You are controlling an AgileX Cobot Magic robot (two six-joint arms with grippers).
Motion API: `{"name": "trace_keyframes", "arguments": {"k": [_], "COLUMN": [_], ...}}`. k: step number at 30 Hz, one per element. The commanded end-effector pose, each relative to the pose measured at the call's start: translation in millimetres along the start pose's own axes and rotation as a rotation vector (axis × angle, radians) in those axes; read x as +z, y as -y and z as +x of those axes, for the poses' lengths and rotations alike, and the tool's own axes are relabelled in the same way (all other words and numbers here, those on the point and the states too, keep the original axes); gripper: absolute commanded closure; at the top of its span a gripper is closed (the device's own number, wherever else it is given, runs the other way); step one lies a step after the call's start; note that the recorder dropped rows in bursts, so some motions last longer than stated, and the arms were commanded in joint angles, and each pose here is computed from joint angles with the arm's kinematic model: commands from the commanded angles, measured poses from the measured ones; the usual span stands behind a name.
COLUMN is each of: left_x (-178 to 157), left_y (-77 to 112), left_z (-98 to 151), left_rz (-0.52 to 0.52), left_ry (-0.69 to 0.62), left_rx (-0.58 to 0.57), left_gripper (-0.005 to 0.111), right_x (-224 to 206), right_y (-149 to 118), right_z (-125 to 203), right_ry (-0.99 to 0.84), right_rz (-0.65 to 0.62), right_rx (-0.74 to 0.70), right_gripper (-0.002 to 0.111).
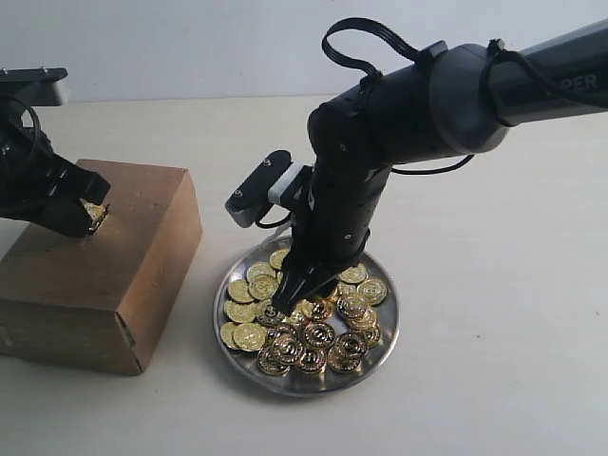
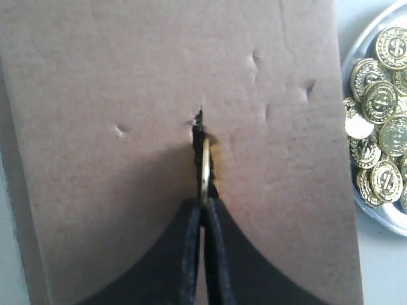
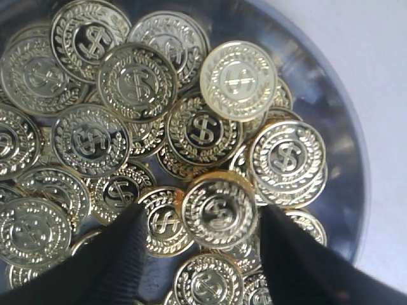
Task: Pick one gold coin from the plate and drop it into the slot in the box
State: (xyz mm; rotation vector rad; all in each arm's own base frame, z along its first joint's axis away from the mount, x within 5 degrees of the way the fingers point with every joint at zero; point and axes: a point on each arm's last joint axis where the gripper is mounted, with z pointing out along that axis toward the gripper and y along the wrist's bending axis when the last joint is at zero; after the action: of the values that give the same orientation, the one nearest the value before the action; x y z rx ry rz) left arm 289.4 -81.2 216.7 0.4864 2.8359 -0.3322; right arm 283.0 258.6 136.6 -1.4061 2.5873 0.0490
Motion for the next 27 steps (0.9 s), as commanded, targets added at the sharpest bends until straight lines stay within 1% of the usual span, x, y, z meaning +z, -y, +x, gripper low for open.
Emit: {"name": "trace_keyframes", "arguments": {"k": [1,3,4,6,7,8,9,11,12,14,15,16,18,21,24,27], "left_x": [-1.2,-1.2,-1.2,-3.3,-5.0,-8.4,-12.6,-25.1,-33.9,-54.8,-67.9,-82.5,-112.3,-147.8,-171.0,-181.0], "left_y": [-0.7,-0.4,-0.3,0.2,0.7,1.5,2.5,5.1,7.3,12.3,16.3,21.0,31.0,44.2,53.7,58.1], "left_z": [-1.5,-1.6,-1.2,-0.9,-0.9,-0.8,-0.5,-0.2,0.0,0.6,1.9,4.2,13.5,37.1,69.7,110.1], "left_rz": [0.000,0.003,0.004,0.004,0.005,0.004,0.002,-0.005,-0.006,-0.012,-0.011,-0.011,-0.004,0.007,0.000,-0.035], "left_ry": [0.005,0.006,0.002,0.006,0.012,0.023,0.036,0.083,0.121,0.218,0.277,0.342,0.464,0.642,0.829,0.966], "left_rx": [0.006,0.004,0.004,0.005,0.005,0.007,0.013,0.022,0.025,0.030,0.039,0.067,0.133,0.189,0.230,0.252], "left_gripper": [0.081,0.069,0.059,0.046,0.041,0.039,0.040,0.053,0.064,0.091,0.108,0.105,0.106,0.107,0.107,0.107], "right_x": [-2.2,-2.2,-2.2,-3.0,-3.9,-7.1,-12.1,-22.3,-30.9,-49.5,-61.3,-74.1,-101.7,-147.8,-196.8,-240.6], "right_y": [1.9,1.9,1.9,1.9,1.9,2.0,2.4,3.4,4.5,6.8,8.0,8.8,9.4,8.9,5.5,-3.3], "right_z": [-1.4,-1.3,-1.3,-1.0,-0.9,-1.4,-2.0,-3.8,-5.2,-7.2,-7.2,-7.0,-5.5,-2.0,11.7,44.2], "right_ry": [0.007,0.006,0.006,0.004,0.003,0.011,0.024,0.057,0.087,0.145,0.172,0.204,0.277,0.437,0.612,0.810], "right_rz": [0.008,0.007,0.007,0.007,0.007,0.009,0.014,0.026,0.039,0.071,0.089,0.104,0.128,0.154,0.176,0.202], "right_rx": [-0.001,0.001,0.003,0.006,0.017,0.019,0.023,0.028,0.026,0.027,0.021,0.021,0.031,0.076,0.118,0.128], "right_gripper": [0.046,0.045,0.045,0.045,0.045,0.045,0.048,0.058,0.068,0.092,0.104,0.108,0.108,0.108,0.108,0.108]}}
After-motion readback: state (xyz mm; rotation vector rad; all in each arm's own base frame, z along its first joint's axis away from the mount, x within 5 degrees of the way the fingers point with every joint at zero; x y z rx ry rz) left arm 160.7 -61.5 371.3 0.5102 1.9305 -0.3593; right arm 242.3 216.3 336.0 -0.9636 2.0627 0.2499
